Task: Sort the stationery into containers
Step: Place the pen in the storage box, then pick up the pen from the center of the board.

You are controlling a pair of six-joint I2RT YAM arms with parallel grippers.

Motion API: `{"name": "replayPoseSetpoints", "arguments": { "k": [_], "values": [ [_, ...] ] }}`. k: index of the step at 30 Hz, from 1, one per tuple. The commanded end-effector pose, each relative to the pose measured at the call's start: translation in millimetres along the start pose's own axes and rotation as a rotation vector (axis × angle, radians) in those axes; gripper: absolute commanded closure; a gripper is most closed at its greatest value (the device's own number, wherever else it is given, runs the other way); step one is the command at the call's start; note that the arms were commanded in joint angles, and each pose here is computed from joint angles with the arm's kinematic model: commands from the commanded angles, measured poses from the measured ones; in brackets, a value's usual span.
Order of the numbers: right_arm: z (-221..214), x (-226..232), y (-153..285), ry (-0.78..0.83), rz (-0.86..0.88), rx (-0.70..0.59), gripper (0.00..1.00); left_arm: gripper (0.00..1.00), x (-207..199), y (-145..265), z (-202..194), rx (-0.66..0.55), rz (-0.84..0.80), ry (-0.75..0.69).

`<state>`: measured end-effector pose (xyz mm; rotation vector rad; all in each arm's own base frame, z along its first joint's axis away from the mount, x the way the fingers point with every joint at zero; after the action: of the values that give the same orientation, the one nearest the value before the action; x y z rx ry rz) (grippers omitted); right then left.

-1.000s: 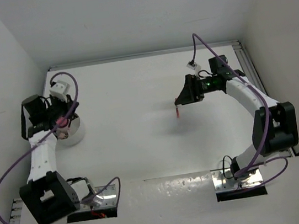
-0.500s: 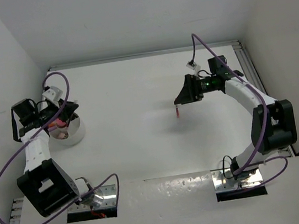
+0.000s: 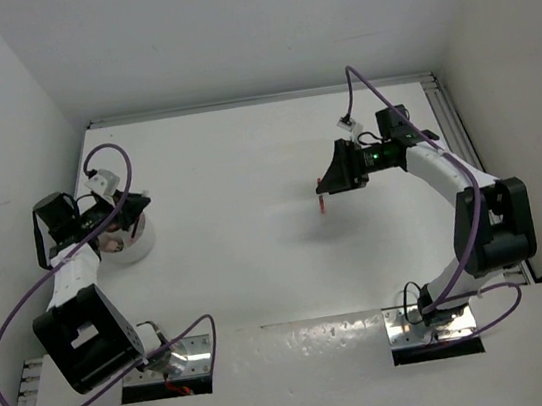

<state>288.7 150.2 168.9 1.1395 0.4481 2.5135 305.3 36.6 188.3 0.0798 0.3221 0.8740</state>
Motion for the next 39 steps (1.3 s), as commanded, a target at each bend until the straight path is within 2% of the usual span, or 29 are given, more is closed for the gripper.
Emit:
{"name": "replayPoseSetpoints", "arguments": {
  "k": [1, 9, 11, 12, 13, 14, 23, 27, 31, 34, 36, 39],
  "values": [
    [3, 1, -2, 0.031, 0.026, -0.005, 0.22, 1.00, 1, 0, 24, -0.064, -0.002, -0.147],
    [-2, 2, -4, 0.026, 0.027, 0.005, 0.22, 0.99, 13, 1, 25, -0.069, 0.018, -0.171],
    [-3, 2, -4, 0.027, 0.023, 0.010, 0.21, 0.91, 14, 2, 23, -0.067, 0.011, -0.159],
    [-3, 2, -4, 0.028, 0.021, 0.012, 0.21, 0.82, 15, 3, 21, -0.062, 0.014, -0.156],
    [-4, 0, -4, 0.036, 0.012, 0.016, 0.21, 0.78, 15, 3, 20, -0.058, 0.015, -0.154],
    [-4, -1, -4, 0.043, 0.007, 0.020, 0.21, 0.69, 16, 5, 18, -0.058, 0.021, -0.143],
    [-10, -18, -3, 0.055, -0.114, 0.051, 0.22, 0.54, 13, 17, 30, -0.081, 0.032, -0.133],
    [-12, -37, 1, 0.088, -0.270, 0.066, 0.29, 0.54, 3, 21, 53, -0.105, 0.016, -0.170],
    [-11, -63, 9, 0.128, -0.478, 0.111, 0.50, 0.53, -18, 16, 81, -0.084, 0.038, -0.253],
    [-8, -78, 7, 0.103, -0.574, 0.144, 0.58, 0.52, -28, 9, 100, -0.067, 0.099, -0.269],
    [-7, -88, 0, 0.091, -0.629, 0.172, 0.60, 0.51, -34, 2, 104, -0.055, 0.123, -0.254],
    [-6, -97, -17, 0.079, -0.710, 0.191, 0.58, 0.42, -45, -5, 107, -0.035, 0.124, -0.242]
  ]
}}
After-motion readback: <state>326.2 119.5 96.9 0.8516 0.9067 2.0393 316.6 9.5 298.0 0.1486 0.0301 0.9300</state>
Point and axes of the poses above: each gripper's point midway between its finger pads, its own y axis back along the fingers, its own x axis along the line the jaws close on, z = x × y, the point moved 4 cm from there along y, back along the fingers, and after that the axes turned 15 degrees about y, right-handed, at the moved point
